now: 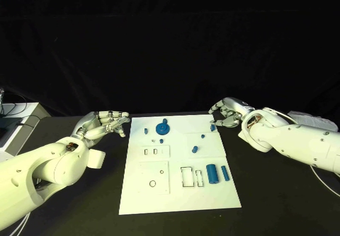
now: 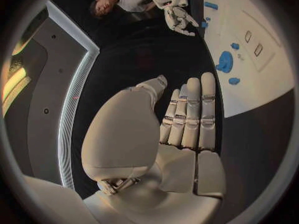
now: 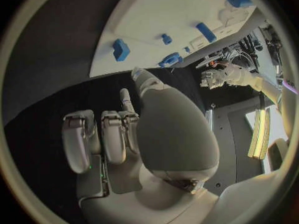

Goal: Assemble the parts on the task board

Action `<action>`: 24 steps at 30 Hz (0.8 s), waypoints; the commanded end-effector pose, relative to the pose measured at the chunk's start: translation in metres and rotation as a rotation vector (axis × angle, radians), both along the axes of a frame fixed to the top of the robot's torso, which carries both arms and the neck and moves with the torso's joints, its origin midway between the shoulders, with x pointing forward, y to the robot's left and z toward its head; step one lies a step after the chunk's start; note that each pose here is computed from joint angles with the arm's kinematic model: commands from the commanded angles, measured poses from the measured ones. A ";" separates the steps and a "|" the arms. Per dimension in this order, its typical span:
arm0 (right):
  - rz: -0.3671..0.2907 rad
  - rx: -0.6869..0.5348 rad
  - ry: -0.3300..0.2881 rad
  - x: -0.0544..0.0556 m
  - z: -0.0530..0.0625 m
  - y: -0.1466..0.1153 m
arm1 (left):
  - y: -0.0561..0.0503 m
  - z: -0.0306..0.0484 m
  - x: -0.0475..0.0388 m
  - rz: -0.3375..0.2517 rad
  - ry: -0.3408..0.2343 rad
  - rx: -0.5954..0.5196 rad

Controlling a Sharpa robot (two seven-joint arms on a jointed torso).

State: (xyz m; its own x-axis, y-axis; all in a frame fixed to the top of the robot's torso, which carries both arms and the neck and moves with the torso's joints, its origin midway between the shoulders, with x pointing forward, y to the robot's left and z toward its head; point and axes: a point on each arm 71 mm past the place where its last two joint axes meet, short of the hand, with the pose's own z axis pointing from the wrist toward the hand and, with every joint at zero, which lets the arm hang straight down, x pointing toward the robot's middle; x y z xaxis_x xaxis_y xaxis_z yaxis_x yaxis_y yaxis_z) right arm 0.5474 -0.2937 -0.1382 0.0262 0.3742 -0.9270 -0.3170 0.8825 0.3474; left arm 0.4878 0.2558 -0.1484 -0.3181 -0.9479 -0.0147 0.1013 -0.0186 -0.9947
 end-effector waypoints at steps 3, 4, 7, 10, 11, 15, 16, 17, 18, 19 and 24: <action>0.059 0.015 0.055 0.000 -0.004 -0.007 | -0.003 -0.0004 -0.0008 -0.025 -0.010 -0.009; 0.058 0.013 0.060 0.000 -0.005 -0.008 | -0.002 -0.0008 -0.0008 -0.025 -0.009 -0.009; 0.059 0.007 0.078 -0.002 -0.008 -0.011 | -0.002 -0.0021 -0.0007 -0.023 -0.007 -0.008; 0.059 0.005 0.088 -0.003 -0.011 -0.013 | -0.001 -0.0030 -0.0005 -0.020 -0.005 -0.007; 0.057 0.004 0.091 -0.003 -0.012 -0.013 | -0.001 -0.0033 -0.0004 -0.020 -0.005 -0.007; 0.048 0.002 0.101 -0.003 -0.014 -0.015 | -0.001 -0.0040 -0.0002 -0.019 -0.003 -0.007; 0.048 0.000 0.106 -0.003 -0.015 -0.015 | -0.001 -0.0042 -0.0002 -0.018 -0.003 -0.007; 0.048 0.000 0.110 -0.004 -0.016 -0.015 | -0.001 -0.0043 -0.0002 -0.018 -0.002 -0.007; 0.049 -0.001 0.115 -0.004 -0.017 -0.015 | 0.000 -0.0045 -0.0001 -0.018 -0.002 -0.006; 0.050 -0.002 0.120 -0.004 -0.018 -0.015 | 0.000 -0.0047 -0.0001 -0.017 -0.001 -0.006; 0.049 -0.004 0.134 -0.005 -0.022 -0.015 | 0.001 -0.0053 0.0001 -0.015 0.000 -0.005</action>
State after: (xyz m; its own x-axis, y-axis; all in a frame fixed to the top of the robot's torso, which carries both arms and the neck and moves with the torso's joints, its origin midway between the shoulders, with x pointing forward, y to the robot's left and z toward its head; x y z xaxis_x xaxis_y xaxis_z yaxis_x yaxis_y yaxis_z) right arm 0.5430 -0.3100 -0.1579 -0.0848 0.3757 -0.9229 -0.3048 0.8720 0.3830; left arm 0.4884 0.2586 -0.1547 -0.3135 -0.9495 -0.0129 0.0898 -0.0161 -0.9958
